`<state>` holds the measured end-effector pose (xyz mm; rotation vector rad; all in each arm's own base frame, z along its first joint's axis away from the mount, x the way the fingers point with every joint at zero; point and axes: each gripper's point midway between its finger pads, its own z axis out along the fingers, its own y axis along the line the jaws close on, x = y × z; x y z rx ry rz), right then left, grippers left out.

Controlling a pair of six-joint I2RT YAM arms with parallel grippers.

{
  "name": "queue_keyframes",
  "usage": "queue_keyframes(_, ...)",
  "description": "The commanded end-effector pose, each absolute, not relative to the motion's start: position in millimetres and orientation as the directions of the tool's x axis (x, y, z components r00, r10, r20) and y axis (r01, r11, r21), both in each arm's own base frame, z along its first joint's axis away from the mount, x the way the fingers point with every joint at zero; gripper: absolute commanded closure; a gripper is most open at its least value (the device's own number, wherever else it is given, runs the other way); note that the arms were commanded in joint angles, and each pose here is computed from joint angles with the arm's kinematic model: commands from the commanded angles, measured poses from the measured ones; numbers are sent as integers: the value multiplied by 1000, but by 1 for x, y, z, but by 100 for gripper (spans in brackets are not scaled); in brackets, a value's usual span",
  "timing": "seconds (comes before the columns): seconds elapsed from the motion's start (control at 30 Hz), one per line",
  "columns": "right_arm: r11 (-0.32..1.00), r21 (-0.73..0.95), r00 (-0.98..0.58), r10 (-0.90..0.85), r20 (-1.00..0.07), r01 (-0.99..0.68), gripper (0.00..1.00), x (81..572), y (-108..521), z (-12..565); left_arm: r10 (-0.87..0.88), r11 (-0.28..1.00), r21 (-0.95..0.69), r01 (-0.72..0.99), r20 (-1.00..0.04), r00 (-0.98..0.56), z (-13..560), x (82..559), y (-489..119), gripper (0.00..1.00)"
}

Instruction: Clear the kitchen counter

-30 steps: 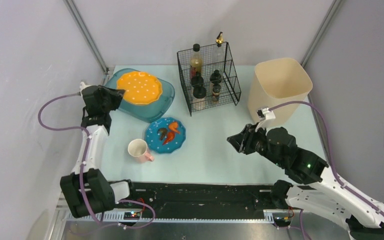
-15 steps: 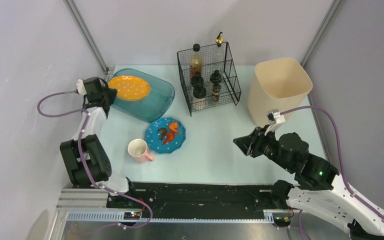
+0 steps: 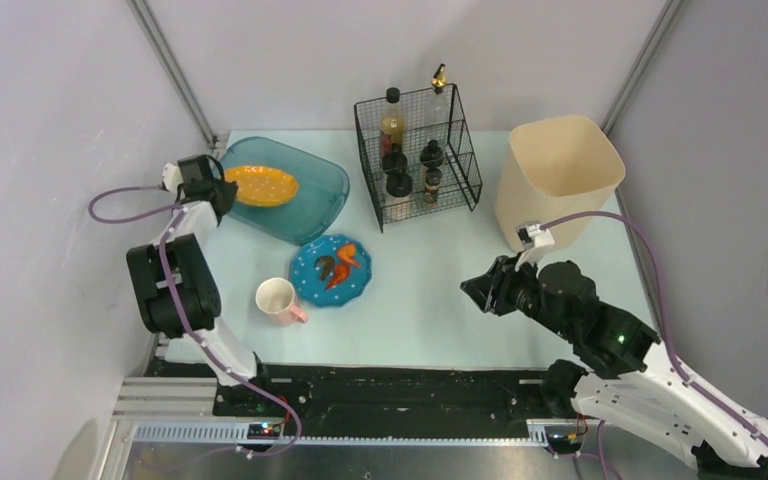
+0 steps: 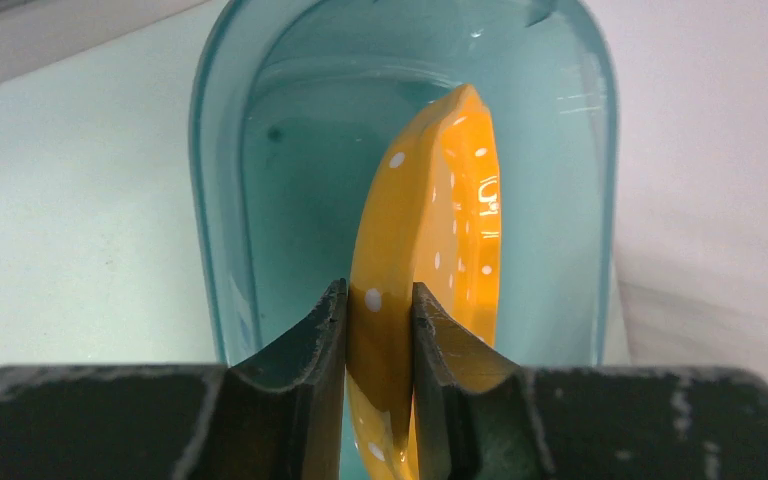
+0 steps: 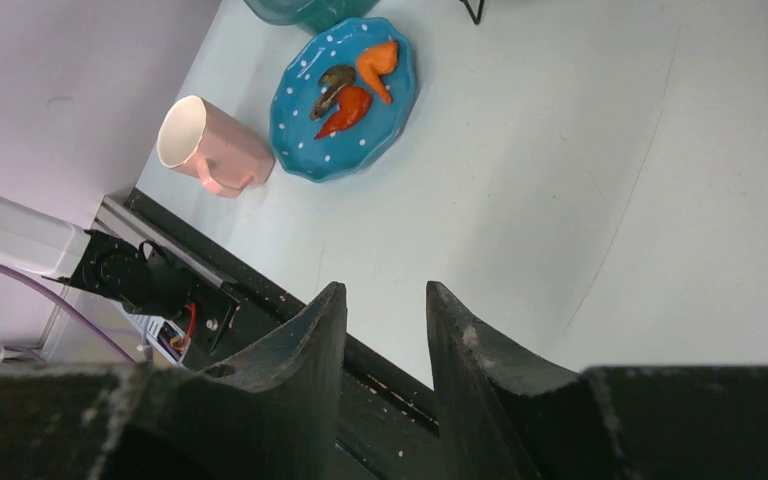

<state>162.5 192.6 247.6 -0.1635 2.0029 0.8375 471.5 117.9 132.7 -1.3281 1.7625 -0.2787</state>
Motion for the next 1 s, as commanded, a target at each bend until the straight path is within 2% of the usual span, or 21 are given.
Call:
queue_keyframes(0.0, 741, 497, -552, 206, -808, -451, 61, 165, 199, 251, -861, 378, -768, -517, -497, 108, 193, 510, 129, 100)
queue_keyframes(0.67, 748, 496, -581, 184, -793, -440, 61, 167, 202, 238, -859, 364, -713, -600, -506, 80, 145, 534, 143, 99)
queue_keyframes(0.73, 749, 498, -583, 185, -791, -437, 60, 166, 201, 237, -859, 365, -706, -608, -507, 72, 142, 534, 143, 89)
queue_keyframes(0.77, 750, 498, -583, 187, -791, -435, 60, 166, 200, 236, -860, 365, -704, -610, -506, 70, 141, 534, 142, 79)
queue_keyframes(0.8, 750, 499, -583, 188, -790, -434, 60, 166, 200, 237, -858, 366, -702, -612, -509, 71, 141, 533, 143, 74)
queue_keyframes(0.83, 750, 501, -583, 191, -789, -432, 60, 166, 200, 237, -858, 365, -700, -614, -509, 70, 140, 532, 143, 63)
queue_keyframes(0.9, 748, 504, -582, 195, -789, -433, 58, 165, 199, 238, -856, 368, -694, -619, -512, 66, 139, 530, 144, 50)
queue_keyframes(0.97, 746, 508, -583, 199, -787, -431, 57, 165, 199, 238, -854, 378, -687, -620, -517, 53, 139, 529, 143, 44)
